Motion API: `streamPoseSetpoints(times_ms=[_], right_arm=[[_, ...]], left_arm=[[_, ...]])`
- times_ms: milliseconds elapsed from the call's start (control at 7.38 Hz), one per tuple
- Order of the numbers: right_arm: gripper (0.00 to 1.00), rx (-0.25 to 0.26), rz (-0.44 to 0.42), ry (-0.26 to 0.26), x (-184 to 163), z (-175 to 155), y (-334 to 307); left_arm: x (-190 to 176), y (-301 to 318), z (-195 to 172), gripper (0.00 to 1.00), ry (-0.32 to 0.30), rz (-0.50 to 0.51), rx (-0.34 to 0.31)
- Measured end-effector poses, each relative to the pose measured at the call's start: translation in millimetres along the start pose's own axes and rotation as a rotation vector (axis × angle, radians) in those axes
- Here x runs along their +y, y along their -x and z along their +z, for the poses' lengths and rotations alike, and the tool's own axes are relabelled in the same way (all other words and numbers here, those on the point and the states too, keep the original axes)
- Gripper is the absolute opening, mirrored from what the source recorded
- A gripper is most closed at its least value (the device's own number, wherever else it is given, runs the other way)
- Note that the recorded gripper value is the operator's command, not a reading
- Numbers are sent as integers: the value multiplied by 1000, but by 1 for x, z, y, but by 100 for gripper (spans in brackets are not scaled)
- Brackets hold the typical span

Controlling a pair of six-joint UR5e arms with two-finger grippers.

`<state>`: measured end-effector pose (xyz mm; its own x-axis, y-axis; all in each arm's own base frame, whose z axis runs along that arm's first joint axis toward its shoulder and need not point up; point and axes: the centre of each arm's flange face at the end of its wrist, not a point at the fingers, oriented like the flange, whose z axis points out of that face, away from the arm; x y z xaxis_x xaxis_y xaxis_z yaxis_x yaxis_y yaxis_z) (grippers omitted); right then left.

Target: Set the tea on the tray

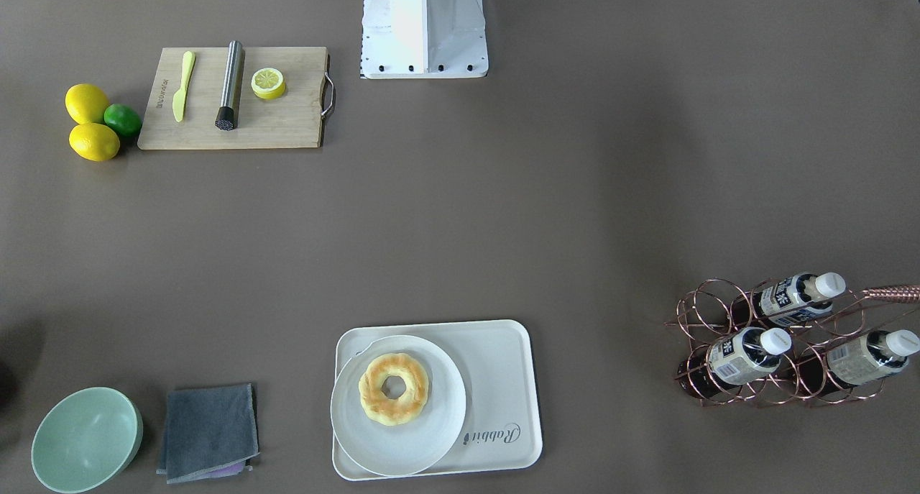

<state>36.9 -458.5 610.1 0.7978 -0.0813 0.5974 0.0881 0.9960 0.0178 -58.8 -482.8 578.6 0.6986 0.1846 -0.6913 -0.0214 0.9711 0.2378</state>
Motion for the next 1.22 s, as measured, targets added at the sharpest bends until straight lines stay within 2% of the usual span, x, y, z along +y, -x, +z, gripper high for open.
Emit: streamPoseSetpoints(times_ms=[135, 271, 542, 677, 948, 1083, 1219], right_arm=[[100, -2, -16, -24, -7, -9, 7], [100, -1, -49, -72, -14, -20, 15], [100, 6, -160, -221, -41, -49, 40], [99, 2, -190, -264, -57, -60, 61], [100, 9, -301, -269, -87, -49, 134], [100, -2, -325, -279, -96, -45, 173], [100, -36, -328, -309, -101, -40, 215]], left_arm=[[-1, 4, 4, 98, -28, 27, -2], [-5, 5, 5, 98, -62, 57, -2], [-17, -5, -5, 98, -141, 133, -4], [-22, -11, -10, 98, -173, 165, -3], [-54, -56, -1, 99, -207, 214, 29], [-72, -87, 4, 99, -230, 189, 41], [-82, -115, 13, 99, -270, 149, 57]])
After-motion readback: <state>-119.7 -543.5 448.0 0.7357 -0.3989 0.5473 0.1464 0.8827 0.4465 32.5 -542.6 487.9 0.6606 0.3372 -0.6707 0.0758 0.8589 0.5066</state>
